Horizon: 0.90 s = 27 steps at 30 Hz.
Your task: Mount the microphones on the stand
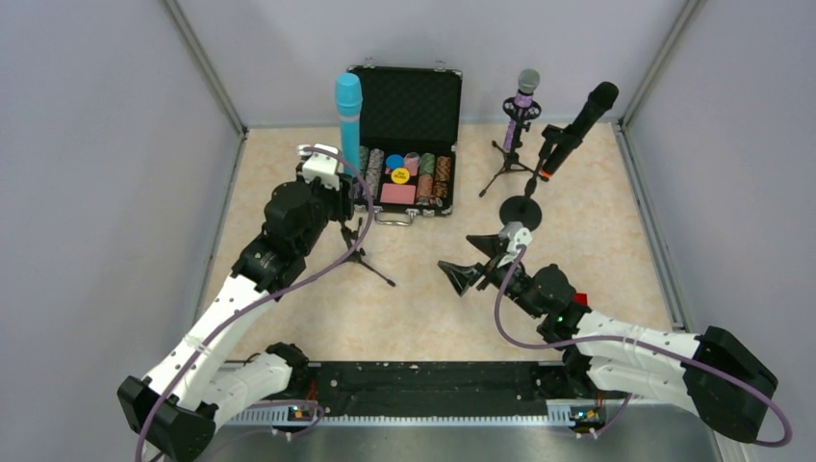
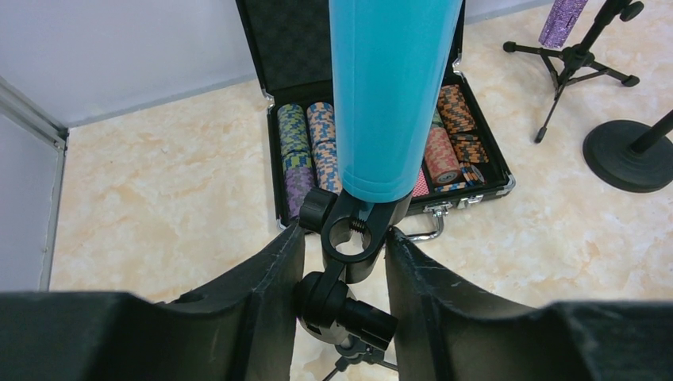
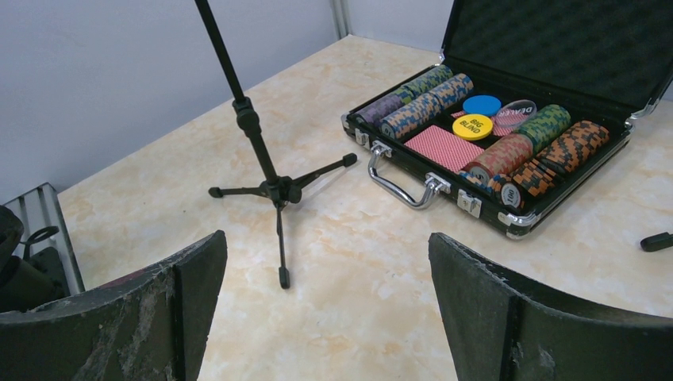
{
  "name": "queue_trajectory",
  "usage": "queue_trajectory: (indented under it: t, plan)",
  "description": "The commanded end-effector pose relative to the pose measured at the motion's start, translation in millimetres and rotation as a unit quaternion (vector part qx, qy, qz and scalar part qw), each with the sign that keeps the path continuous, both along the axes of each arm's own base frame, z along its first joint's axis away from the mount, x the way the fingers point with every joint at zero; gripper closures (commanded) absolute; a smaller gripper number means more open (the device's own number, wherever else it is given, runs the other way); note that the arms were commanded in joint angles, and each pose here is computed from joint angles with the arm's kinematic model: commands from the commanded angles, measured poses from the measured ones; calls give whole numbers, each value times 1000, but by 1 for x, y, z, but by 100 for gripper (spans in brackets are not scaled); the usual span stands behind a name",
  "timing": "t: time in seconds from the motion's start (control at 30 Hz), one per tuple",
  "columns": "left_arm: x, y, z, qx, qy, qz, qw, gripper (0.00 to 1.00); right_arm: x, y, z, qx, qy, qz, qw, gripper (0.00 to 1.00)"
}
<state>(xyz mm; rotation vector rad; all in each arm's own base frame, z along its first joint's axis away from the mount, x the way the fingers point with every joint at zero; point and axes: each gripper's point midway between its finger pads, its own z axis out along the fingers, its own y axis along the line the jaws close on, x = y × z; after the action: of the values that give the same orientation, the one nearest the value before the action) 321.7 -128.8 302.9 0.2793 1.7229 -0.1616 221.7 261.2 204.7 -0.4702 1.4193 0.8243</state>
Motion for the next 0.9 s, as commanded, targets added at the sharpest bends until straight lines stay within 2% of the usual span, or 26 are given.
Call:
queue_trajectory:
  t: [0.0,0.13,0.47,0.87]
  plan:
    - [1,2,41,-28,-59,4,998,35,3,-6,7,15,-7,-13,1000,6]
    - [2,5,38,-30,-52,17,998,18,2,-7,4,13,-4,-13,1000,6]
    - [-4,9,48,-69,-60,28,995,2,2,-8,5,14,-3,-15,1000,6]
    - [-25,1,60,-110,-59,-11,992,1,3,-6,-5,-7,15,-10,1000,1]
